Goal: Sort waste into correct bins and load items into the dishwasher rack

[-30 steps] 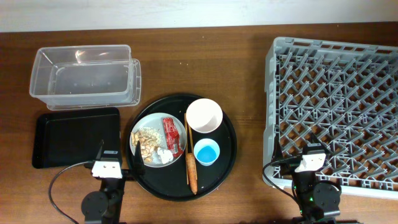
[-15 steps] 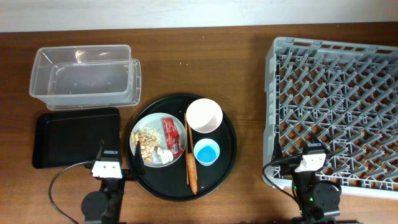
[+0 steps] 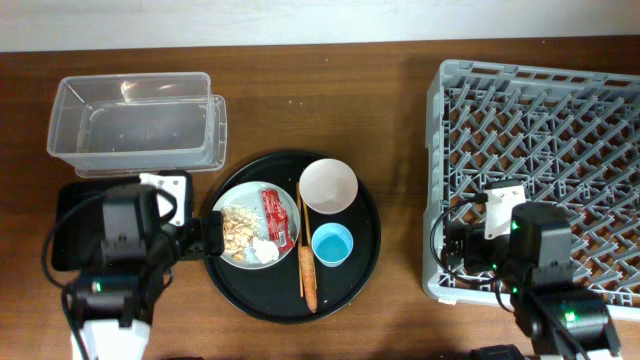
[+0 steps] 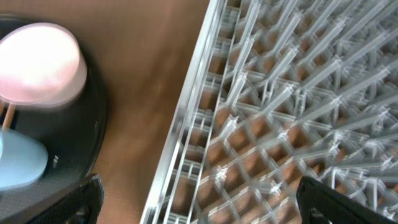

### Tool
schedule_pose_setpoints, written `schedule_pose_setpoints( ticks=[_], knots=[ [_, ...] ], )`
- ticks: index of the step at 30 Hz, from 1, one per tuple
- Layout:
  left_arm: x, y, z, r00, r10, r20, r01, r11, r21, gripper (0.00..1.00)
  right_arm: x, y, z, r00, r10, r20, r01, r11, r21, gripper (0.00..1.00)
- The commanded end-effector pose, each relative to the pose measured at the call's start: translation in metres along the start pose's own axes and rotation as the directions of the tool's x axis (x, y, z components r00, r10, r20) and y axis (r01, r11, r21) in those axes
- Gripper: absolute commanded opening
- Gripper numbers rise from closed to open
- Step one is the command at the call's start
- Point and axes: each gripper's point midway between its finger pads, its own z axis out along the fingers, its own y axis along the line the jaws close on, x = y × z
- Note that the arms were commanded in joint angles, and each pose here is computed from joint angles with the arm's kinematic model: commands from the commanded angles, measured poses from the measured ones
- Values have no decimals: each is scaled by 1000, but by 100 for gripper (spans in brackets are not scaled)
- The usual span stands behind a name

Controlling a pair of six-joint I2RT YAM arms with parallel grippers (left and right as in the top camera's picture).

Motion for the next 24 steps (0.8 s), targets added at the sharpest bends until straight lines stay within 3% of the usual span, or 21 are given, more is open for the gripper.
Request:
schedule_pose_setpoints(
  ticks=[1,5,8,10,13,15,16,17,24],
  knots=[
    [-11,-19,0,997,-16,-79,25,994,109,99,-8,17,-3,1000,3,-28,-5,995,-96,99],
    [-14,-23,15,994,-18,-104,32,990,138,99,-8,18,-3,1000,2,-28,-5,995,-101,98],
    [6,-47,46,970,54,-237,-10,982,186,99,-8,18,-3,1000,2,-28,-5,995,-101,99],
    [28,-64,70,929,89,-358,-13,978,210,99,-8,18,-3,1000,2,-28,-5,995,-101,98],
    [73,-80,105,823,154,-547,-31,974,226,99,-8,18,-3,1000,3,-28,-5,995,-102,98],
    [89,-81,117,777,161,-609,-28,975,221,93,-8,18,-3,1000,2,-28,-5,995,-102,98],
    [95,-81,122,761,160,-628,-25,976,217,91,-8,18,-3,1000,2,-28,-5,995,-102,98],
    [99,-81,126,749,159,-643,-23,976,215,82,-8,18,-3,1000,3,-28,-5,995,-102,98],
    [107,-84,136,728,157,-667,0,973,229,78,-7,18,-3,1000,3,-31,-6,995,-102,98]
  ],
)
